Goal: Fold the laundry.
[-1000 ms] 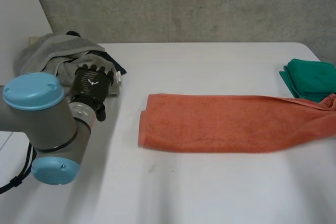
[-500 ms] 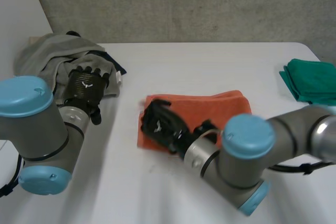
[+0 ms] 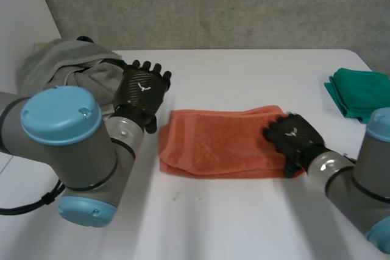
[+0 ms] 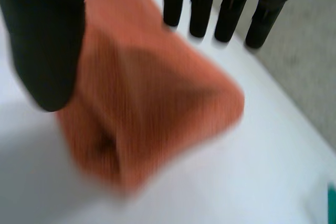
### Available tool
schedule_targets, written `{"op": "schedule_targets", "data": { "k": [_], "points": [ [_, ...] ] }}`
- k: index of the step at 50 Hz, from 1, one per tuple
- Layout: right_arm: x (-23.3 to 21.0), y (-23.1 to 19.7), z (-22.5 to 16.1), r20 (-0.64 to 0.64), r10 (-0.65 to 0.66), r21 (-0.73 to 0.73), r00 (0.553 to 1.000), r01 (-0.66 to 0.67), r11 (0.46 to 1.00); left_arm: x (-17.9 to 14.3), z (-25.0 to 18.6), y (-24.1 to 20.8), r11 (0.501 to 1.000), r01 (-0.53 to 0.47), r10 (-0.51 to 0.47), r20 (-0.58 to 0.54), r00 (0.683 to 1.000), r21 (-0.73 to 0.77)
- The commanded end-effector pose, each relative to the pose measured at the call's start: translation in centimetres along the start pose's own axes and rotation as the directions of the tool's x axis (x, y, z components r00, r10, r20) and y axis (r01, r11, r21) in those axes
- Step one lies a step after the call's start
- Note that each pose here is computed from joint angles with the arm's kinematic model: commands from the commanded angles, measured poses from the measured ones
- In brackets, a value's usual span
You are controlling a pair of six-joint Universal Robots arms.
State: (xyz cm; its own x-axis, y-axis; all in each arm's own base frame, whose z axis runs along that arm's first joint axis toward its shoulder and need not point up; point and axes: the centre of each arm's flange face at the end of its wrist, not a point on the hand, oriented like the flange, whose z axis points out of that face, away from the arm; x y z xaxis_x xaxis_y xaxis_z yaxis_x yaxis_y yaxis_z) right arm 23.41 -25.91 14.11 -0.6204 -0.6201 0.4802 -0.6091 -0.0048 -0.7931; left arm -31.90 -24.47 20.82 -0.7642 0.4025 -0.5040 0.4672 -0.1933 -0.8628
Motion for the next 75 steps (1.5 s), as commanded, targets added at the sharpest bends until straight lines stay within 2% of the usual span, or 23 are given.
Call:
{"op": "schedule_targets", "data": {
  "k": [1, 5, 8, 11, 13, 16, 17, 20, 23, 27, 30, 31, 32, 35, 36, 39, 43, 47, 52, 58, 65, 70, 75],
  "points": [
    [2.0, 3.0, 0.9, -0.047, -0.112, -0.109, 0.993, 0.106, 0.988, 0.6, -0.2, 0.3, 1.000, -0.001, 0.001, -0.013, 1.000, 0.000],
    [3.3, 2.0, 1.5, -0.114, -0.167, -0.100, 0.979, 0.156, 0.983, 0.6, -0.4, 0.2, 1.000, -0.003, 0.003, -0.013, 1.000, 0.000],
    [2.8, -0.8, 2.0, -0.150, -0.213, -0.035, 0.965, 0.210, 0.977, 0.4, -0.7, 0.2, 1.000, -0.001, 0.001, -0.010, 1.000, -0.004],
    [1.1, -4.5, 2.1, -0.158, -0.238, 0.090, 0.958, 0.255, 0.963, -0.2, -1.1, -0.4, 1.000, 0.002, -0.002, 0.006, 1.000, 0.008],
    [-0.7, -7.2, 1.8, -0.153, -0.270, 0.202, 0.950, 0.298, 0.933, -0.8, -1.3, -0.6, 1.000, 0.004, -0.004, 0.020, 1.000, 0.011],
    [-3.7, -9.3, 1.3, -0.113, -0.306, 0.323, 0.945, 0.326, 0.888, -2.3, -1.2, 0.0, 1.000, 0.007, -0.007, 0.058, 0.998, -0.009],
    [-6.0, -10.3, 0.7, -0.070, -0.336, 0.403, 0.939, 0.335, 0.852, -2.9, -1.1, 0.3, 1.000, 0.011, -0.010, 0.073, 0.997, -0.020],
    [-11.1, -10.1, 0.0, 0.067, -0.411, 0.500, 0.909, 0.326, 0.802, -3.3, -1.2, 0.7, 0.999, 0.020, -0.018, 0.082, 0.996, -0.031],
    [-13.3, -8.9, 0.4, 0.144, -0.434, 0.513, 0.889, 0.308, 0.801, -3.4, -1.2, 0.9, 0.998, 0.049, -0.046, 0.086, 0.995, -0.037],
    [-13.4, -8.4, 1.1, 0.162, -0.401, 0.490, 0.902, 0.279, 0.826, -3.5, -1.0, 0.9, 0.994, 0.101, -0.098, 0.090, 0.991, -0.030],
    [-12.7, -9.0, 1.0, 0.186, -0.294, 0.468, 0.938, 0.178, 0.866, -3.6, -0.7, 0.5, 0.989, 0.145, -0.143, 0.092, 0.985, -0.013],
    [-12.0, -9.3, 1.0, 0.186, -0.253, 0.462, 0.949, 0.143, 0.876, -3.5, -0.6, 0.3, 0.988, 0.154, -0.153, 0.091, 0.984, -0.006],
    [-9.5, -9.9, 1.3, 0.166, -0.135, 0.440, 0.977, 0.049, 0.897, -3.5, -0.3, -0.1, 0.985, 0.172, -0.172, 0.090, 0.981, 0.011],
    [-5.8, -10.5, 1.2, 0.143, 0.038, 0.427, 0.989, -0.096, 0.899, -3.5, 0.1, -0.7, 0.980, 0.197, -0.199, 0.086, 0.976, 0.031],
    [-3.5, -10.9, 0.8, 0.130, 0.158, 0.421, 0.979, -0.198, 0.885, -3.0, 0.3, -1.2, 0.976, 0.214, -0.216, 0.072, 0.974, 0.044],
    [-1.0, -10.9, -0.1, 0.131, 0.337, 0.383, 0.932, -0.361, 0.850, -1.5, 0.5, -2.3, 0.968, 0.241, -0.243, 0.025, 0.970, 0.076],
    [0.5, -9.6, -0.4, 0.106, 0.432, 0.278, 0.896, -0.443, 0.852, 1.9, 0.7, -3.8, 0.951, 0.286, -0.273, -0.110, 0.956, 0.119],
    [1.5, -8.3, 0.2, 0.061, 0.469, 0.185, 0.881, -0.472, 0.862, 4.6, 1.2, -3.8, 0.942, 0.317, -0.292, -0.203, 0.935, 0.105],
    [1.0, -7.3, 2.1, 0.074, 0.487, 0.096, 0.870, -0.493, 0.865, 7.2, 1.8, -1.7, 0.953, 0.304, -0.295, -0.241, 0.924, -0.003],
    [-0.2, -6.2, 4.5, 0.134, 0.497, 0.018, 0.857, -0.503, 0.864, 7.7, 1.7, 1.1, 0.959, 0.247, -0.269, -0.179, 0.946, -0.137],
    [-1.5, -4.2, 6.3, 0.143, 0.499, -0.041, 0.855, -0.499, 0.866, 7.5, 0.9, 3.9, 0.966, 0.108, -0.147, -0.154, 0.977, -0.235],
    [-2.9, -3.2, 6.9, 0.143, 0.419, -0.069, 0.897, -0.413, 0.908, 7.2, 0.3, 6.0, 0.954, 0.001, -0.058, -0.179, 0.982, -0.300],
    [-2.5, -3.2, 6.8, 0.080, 0.295, -0.066, 0.952, -0.290, 0.955, 7.3, 0.1, 5.6, 0.957, -0.002, -0.056, -0.193, 0.980, -0.289]
  ]
}}
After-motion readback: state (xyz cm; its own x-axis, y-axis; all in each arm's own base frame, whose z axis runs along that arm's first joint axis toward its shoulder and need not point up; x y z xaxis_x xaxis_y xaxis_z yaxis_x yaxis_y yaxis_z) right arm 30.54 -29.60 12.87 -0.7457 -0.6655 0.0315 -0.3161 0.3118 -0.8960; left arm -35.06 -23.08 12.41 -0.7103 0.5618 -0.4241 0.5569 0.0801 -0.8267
